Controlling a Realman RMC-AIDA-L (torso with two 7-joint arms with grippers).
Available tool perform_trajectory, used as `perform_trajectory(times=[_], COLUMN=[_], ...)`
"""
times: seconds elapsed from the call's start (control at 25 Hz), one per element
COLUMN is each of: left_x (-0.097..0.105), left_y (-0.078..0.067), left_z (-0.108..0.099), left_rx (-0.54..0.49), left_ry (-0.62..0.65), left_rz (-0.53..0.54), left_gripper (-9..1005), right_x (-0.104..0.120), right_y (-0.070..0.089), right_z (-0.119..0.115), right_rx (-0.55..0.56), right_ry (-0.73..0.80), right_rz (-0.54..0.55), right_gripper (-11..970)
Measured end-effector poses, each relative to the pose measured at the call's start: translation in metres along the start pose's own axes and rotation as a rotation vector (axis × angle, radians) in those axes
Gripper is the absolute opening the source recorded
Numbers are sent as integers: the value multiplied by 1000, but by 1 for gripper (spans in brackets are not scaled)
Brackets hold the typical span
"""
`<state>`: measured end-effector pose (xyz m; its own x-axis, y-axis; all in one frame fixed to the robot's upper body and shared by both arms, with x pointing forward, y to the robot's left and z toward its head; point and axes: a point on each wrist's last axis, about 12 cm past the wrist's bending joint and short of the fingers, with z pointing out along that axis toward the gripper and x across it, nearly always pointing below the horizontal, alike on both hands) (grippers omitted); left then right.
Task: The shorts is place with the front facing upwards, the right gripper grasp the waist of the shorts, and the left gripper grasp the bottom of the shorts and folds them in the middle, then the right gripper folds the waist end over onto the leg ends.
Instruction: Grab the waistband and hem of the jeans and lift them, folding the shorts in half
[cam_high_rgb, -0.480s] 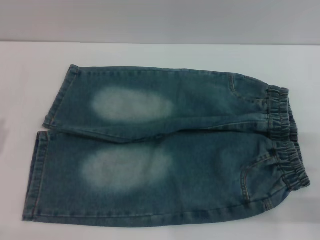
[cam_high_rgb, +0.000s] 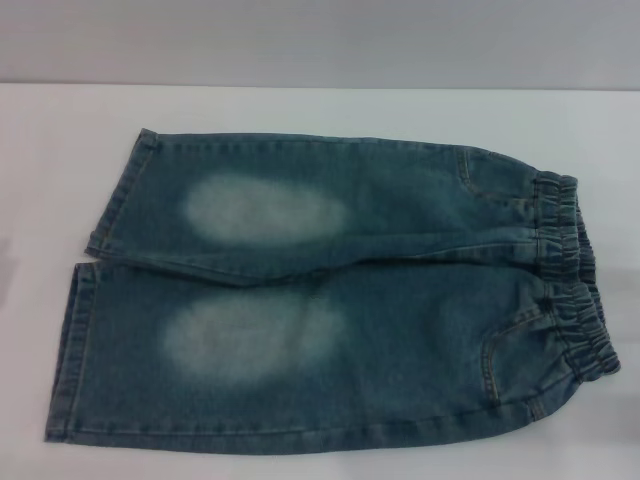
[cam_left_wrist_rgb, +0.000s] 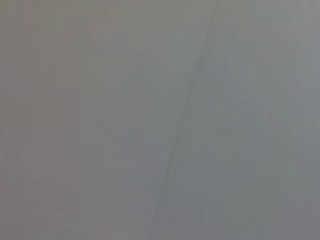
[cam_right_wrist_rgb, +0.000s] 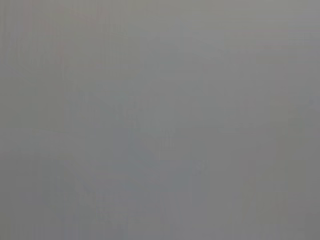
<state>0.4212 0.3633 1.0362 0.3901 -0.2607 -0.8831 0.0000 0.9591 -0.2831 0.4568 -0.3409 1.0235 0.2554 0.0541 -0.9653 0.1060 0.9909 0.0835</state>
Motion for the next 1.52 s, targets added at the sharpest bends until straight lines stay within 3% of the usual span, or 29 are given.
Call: perform_trajectory(times=[0.44,0.52,0.68,0.84,1.0,1.12,1.2,1.32,1.4,1.44,1.52], left_x=[-3,-2,-1,-8,-21,-29,-31,-44,-44,-55,-64], left_y=[-2,-4,-8,-8,-10,-12,-13,-19,-19,-16,-7], left_z=[8,11,33,69,112,133,136,146,146,152,152], left_rx=[26,52,200,401,636,737,758,836,836,815,742], left_ry=[-33,-25,36,171,443,648,693,891,891,1062,1224], left_rz=[-3,-19,-95,-198,-321,-372,-382,-405,-405,-409,-417], left_gripper=[829,829,829,829,829,829,829,829,829,829,829], right_x=[1,1,2,5,7,8,7,6,5,5,4], right_y=[1,2,4,5,3,1,-1,-4,-7,-9,-13], right_z=[6,7,11,14,17,19,21,24,24,24,24], right_rx=[7,6,9,11,16,22,27,33,44,52,69], right_ry=[8,8,14,38,56,65,64,59,56,56,52], right_rz=[6,15,43,45,39,32,27,14,6,1,-7], right_gripper=[578,578,578,579,579,579,579,579,578,578,578])
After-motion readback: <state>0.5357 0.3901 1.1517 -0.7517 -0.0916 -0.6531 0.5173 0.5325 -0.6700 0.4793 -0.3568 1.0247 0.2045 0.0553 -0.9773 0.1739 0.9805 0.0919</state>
